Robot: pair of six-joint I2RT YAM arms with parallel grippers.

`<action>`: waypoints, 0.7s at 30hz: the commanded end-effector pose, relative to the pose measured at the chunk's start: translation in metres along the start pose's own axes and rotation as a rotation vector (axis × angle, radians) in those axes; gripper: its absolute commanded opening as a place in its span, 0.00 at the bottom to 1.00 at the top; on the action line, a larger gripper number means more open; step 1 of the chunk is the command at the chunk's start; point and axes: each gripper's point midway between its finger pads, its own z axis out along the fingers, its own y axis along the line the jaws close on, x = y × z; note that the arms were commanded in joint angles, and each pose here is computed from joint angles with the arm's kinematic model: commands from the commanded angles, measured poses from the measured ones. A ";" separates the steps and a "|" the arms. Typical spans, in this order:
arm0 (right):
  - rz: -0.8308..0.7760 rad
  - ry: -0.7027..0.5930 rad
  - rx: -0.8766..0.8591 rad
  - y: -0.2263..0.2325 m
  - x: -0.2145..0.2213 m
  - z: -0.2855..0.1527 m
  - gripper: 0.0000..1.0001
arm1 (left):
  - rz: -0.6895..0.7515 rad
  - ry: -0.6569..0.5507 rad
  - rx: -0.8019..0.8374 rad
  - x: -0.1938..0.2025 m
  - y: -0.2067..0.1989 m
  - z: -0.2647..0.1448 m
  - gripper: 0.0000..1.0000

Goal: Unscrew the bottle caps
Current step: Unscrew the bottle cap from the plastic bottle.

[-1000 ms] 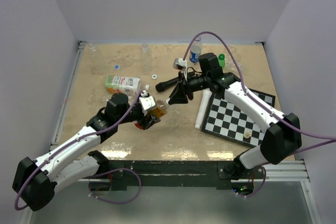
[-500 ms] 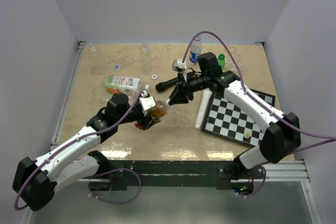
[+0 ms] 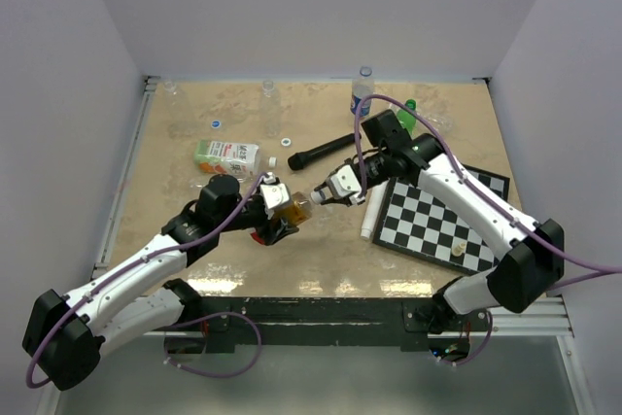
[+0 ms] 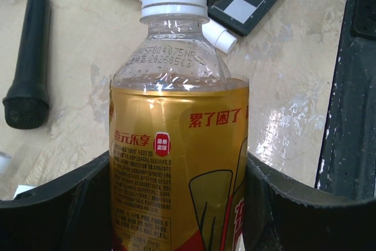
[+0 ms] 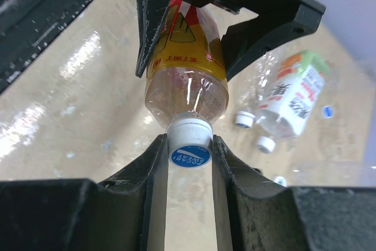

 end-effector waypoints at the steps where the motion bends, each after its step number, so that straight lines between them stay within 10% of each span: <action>1: -0.167 0.107 0.042 -0.012 0.008 -0.019 0.00 | 0.020 -0.072 -0.047 -0.021 0.010 -0.004 0.00; 13: 0.229 0.039 0.191 -0.017 -0.018 -0.033 0.59 | 0.020 -0.072 -0.045 -0.021 0.010 -0.004 0.00; 21: 0.439 0.075 0.251 -0.016 -0.014 -0.061 0.66 | 0.021 -0.074 -0.050 -0.022 0.011 -0.004 0.00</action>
